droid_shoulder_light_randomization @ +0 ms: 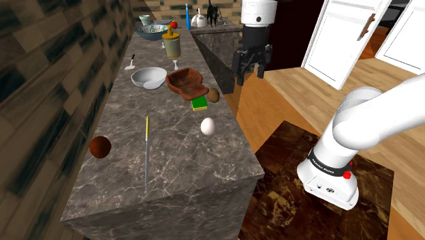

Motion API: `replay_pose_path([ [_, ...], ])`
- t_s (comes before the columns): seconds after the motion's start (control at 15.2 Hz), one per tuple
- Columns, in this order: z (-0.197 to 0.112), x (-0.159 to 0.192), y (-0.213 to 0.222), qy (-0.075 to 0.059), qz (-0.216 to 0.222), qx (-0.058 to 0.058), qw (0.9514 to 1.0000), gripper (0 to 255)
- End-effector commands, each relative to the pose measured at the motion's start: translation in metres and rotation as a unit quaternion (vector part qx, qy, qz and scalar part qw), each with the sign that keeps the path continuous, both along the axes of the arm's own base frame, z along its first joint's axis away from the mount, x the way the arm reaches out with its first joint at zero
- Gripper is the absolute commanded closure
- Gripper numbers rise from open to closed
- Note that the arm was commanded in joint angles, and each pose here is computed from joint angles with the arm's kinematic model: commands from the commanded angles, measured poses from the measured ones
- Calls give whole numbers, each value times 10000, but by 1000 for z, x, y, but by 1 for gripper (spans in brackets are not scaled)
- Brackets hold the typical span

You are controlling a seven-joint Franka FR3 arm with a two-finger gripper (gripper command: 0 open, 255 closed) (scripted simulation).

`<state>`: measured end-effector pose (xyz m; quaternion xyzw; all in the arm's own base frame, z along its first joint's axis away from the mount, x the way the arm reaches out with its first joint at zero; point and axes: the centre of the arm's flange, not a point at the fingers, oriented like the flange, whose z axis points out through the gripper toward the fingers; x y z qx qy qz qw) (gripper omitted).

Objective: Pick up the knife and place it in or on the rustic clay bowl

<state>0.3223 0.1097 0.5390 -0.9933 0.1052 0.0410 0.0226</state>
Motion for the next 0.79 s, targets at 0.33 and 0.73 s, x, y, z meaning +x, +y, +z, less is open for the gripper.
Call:
replay_pose_path([
  [0.33,-35,27,78,-96,-435,-82,9990,0],
  [0.73,-68,56,144,-175,-794,-156,9966,0],
])
